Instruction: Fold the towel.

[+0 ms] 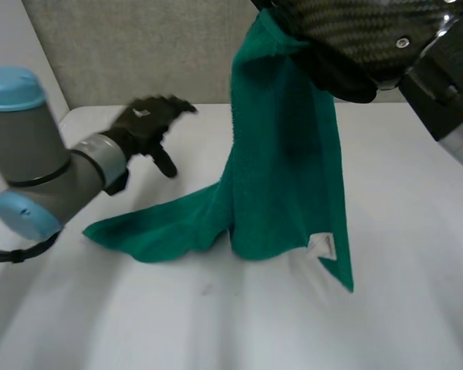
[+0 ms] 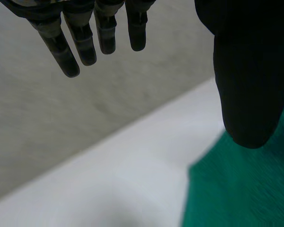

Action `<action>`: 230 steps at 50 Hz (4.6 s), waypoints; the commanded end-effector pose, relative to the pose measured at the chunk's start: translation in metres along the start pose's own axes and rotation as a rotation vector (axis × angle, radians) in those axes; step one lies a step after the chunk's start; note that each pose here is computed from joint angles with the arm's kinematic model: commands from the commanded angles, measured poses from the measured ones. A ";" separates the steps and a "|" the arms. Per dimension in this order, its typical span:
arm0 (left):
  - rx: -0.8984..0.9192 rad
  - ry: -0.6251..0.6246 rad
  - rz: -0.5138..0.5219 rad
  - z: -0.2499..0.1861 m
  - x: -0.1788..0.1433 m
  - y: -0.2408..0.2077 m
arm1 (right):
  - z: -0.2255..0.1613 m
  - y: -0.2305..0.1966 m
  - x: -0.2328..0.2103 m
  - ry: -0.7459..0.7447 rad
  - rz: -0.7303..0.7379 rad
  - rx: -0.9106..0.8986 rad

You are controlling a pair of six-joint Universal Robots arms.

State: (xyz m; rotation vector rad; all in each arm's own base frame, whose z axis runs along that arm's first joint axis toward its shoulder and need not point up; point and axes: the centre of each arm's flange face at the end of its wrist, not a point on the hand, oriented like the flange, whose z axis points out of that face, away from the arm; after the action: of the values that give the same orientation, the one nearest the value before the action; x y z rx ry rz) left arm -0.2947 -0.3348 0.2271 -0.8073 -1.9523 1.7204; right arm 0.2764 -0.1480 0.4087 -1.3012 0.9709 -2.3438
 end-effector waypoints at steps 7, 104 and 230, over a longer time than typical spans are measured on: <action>-0.162 0.419 -0.067 0.016 0.051 0.058 | -0.009 -0.017 0.004 -0.011 0.119 0.050; 0.673 -0.231 -0.136 0.013 -0.029 -0.100 | 0.069 0.121 0.076 0.386 0.104 -0.216; -0.282 -0.318 0.354 -0.051 -0.033 0.046 | -0.042 0.237 -0.025 -0.193 -0.156 -1.204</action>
State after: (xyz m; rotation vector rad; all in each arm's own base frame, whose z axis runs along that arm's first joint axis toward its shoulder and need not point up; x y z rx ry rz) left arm -0.2149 -0.2813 0.1921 -1.0604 -2.5193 1.6935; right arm 0.2325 -0.2612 0.2157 -1.9853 2.4053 -1.4211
